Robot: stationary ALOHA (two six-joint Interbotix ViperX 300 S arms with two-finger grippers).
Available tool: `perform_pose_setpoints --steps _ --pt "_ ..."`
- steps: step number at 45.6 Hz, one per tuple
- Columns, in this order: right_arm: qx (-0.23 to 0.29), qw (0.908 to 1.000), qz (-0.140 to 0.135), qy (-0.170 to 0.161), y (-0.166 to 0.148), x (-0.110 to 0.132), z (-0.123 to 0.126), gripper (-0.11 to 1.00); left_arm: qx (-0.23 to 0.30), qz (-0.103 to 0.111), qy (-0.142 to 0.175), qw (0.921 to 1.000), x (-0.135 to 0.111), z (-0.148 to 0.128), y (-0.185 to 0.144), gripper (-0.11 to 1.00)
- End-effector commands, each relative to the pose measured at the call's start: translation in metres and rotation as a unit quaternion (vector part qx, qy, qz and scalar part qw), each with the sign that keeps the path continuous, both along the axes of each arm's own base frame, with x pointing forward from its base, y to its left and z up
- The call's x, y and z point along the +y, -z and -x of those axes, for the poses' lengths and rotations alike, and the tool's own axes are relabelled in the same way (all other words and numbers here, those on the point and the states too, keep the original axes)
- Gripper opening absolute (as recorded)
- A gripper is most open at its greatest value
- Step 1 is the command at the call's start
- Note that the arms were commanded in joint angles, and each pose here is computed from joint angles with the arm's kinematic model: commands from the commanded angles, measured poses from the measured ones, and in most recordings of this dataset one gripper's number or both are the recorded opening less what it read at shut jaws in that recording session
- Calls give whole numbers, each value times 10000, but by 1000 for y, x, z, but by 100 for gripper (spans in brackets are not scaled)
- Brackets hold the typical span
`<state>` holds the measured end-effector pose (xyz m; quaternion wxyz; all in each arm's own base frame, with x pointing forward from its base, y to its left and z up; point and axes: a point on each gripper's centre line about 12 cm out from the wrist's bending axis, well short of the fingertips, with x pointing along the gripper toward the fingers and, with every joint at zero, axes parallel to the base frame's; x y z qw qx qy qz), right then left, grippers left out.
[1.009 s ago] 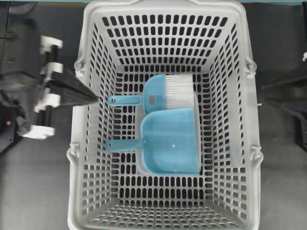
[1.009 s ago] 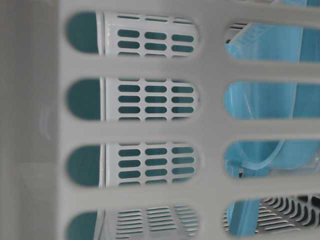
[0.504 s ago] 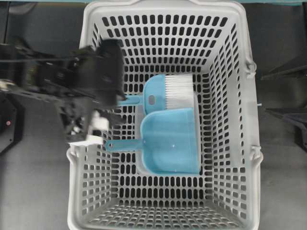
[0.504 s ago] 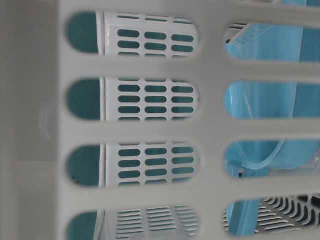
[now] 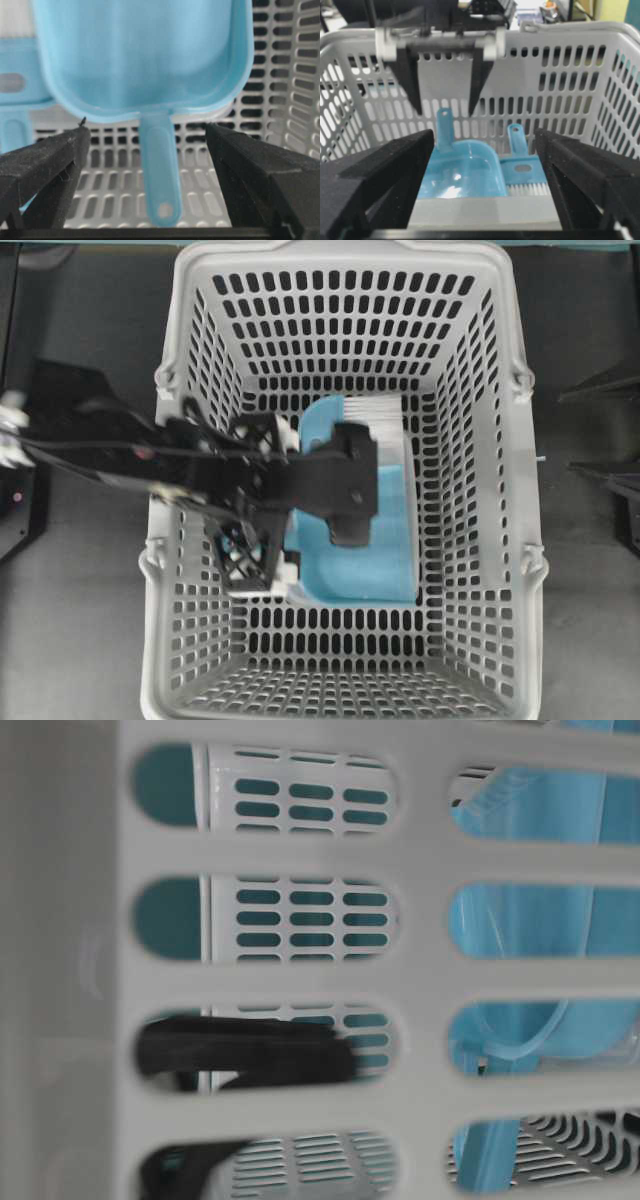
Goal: Pick up the dustpan from the shopping basket with the left arm.
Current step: 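Move the left gripper over the basket toward the blue dustpan handle, then lower the left gripper around the dustpan handle and close it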
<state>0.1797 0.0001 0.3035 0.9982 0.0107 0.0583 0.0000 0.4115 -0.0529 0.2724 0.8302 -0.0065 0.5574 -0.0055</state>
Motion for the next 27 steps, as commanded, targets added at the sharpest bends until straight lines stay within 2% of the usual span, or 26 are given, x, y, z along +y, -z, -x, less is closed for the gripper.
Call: perform_pose_setpoints --steps 1,14,27 --pt "-77 10000 -23 9 -3 0 0 78 74 -18 25 10000 -4 -3 4 90" --pt "-69 10000 -31 2 -2 0 0 78 885 -130 18 9960 -4 3 44 90" --pt "-61 10000 -23 2 -1 0 0 78 1081 -141 -66 9940 -4 7 63 90"
